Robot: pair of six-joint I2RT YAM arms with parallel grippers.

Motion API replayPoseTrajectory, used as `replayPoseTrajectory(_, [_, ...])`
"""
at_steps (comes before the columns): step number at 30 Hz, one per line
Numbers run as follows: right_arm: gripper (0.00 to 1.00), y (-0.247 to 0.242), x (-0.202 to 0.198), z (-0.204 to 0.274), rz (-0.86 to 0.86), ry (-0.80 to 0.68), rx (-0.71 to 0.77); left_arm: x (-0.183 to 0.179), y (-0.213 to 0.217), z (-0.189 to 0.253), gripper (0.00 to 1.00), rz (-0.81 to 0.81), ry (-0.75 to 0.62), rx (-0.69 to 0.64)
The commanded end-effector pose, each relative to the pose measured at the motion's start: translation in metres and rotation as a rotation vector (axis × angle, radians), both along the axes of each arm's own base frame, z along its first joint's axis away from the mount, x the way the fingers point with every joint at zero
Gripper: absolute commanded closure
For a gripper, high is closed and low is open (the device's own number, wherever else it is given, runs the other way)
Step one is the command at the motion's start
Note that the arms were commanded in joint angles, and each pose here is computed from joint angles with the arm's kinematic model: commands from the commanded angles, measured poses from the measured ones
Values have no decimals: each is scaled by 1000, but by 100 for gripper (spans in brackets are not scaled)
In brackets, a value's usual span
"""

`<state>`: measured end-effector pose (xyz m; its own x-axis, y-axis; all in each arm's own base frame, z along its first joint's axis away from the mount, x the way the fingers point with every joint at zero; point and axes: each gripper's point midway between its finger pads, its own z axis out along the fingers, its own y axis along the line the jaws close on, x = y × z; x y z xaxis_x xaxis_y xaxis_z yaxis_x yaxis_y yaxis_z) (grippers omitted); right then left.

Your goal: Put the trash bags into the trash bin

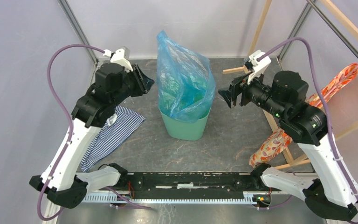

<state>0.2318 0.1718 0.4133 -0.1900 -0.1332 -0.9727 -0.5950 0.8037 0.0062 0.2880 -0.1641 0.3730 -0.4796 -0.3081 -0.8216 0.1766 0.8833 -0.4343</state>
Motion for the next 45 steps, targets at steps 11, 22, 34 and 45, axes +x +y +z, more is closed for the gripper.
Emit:
replayPoseTrajectory(11, [19,119,2,79,399,-15,251,-61,-27,-11,65,-301,41,-88])
replayPoseTrajectory(22, [25,151,30,25,329,94,194,-38,-67,-36,66,-368,70,-139])
replayPoseTrajectory(34, [87,147,38,-29,287,141,115,15,-64,-94,70,-150,141,72])
replayPoseTrajectory(45, [92,152,33,-30,311,138,122,-1,-49,-57,60,-129,85,38])
